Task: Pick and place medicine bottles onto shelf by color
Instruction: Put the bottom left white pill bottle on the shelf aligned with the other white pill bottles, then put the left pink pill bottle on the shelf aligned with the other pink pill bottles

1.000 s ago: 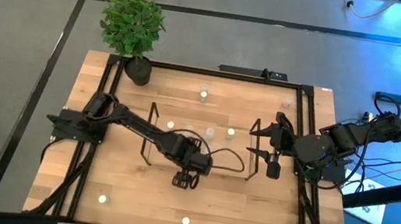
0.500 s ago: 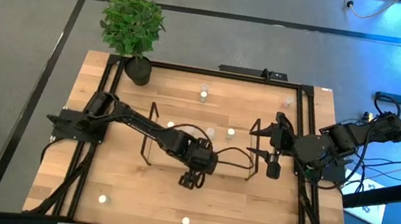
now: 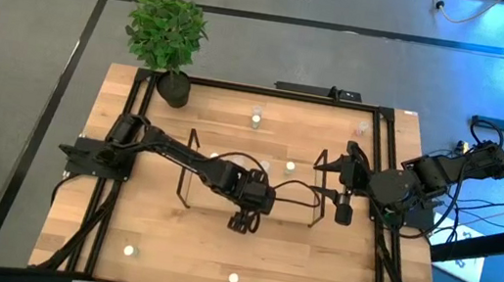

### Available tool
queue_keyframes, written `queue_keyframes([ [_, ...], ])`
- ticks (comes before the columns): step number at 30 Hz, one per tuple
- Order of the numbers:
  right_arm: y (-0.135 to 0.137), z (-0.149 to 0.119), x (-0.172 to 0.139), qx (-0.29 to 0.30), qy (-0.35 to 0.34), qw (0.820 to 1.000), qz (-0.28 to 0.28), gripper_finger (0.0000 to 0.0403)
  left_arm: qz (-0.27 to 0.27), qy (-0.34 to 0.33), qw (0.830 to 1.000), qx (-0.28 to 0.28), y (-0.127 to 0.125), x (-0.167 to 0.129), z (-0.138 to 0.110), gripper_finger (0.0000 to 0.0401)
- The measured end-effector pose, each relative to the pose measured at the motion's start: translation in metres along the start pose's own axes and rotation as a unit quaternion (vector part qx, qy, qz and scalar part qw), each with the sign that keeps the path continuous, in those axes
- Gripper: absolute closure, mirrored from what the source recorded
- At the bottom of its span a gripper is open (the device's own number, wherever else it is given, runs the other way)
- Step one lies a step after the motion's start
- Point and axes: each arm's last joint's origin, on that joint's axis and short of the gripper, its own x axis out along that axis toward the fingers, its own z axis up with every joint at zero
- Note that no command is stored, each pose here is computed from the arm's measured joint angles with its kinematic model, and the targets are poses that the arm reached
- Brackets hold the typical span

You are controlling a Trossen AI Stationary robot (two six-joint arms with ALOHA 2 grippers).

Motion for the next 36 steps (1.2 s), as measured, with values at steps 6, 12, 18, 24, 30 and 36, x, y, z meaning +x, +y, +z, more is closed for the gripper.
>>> queue_keyframes([
  [6, 0.000, 0.000, 0.000, 0.000, 0.000, 1.000, 0.000, 0.0178, 0.018, 0.005, 1.000, -0.003, 0.004, 0.000, -0.001, 0.0089],
  [12, 0.000, 0.000, 0.000, 0.000, 0.000, 1.000, 0.000, 0.0178, 0.021, 0.013, 1.000, -0.010, 0.008, 0.001, -0.003, 0.0090],
  [18, 0.000, 0.000, 0.000, 0.000, 0.000, 1.000, 0.000, 0.0178, 0.019, 0.039, 0.999, -0.031, 0.004, 0.000, -0.008, 0.0089],
  [24, 0.000, 0.000, 0.000, 0.000, 0.000, 1.000, 0.000, 0.0178, 0.012, 0.070, 0.997, -0.036, -0.012, -0.004, -0.014, 0.0089],
  [30, 0.000, 0.000, 0.000, 0.000, 0.000, 1.000, 0.000, 0.0178, 0.032, 0.079, 0.995, -0.056, -0.022, -0.026, -0.017, 0.0089],
  [36, 0.000, 0.000, 0.000, 0.000, 0.000, 1.000, 0.000, 0.0178, 0.056, 0.108, 0.990, -0.072, -0.042, -0.046, -0.027, 0.0090],
])
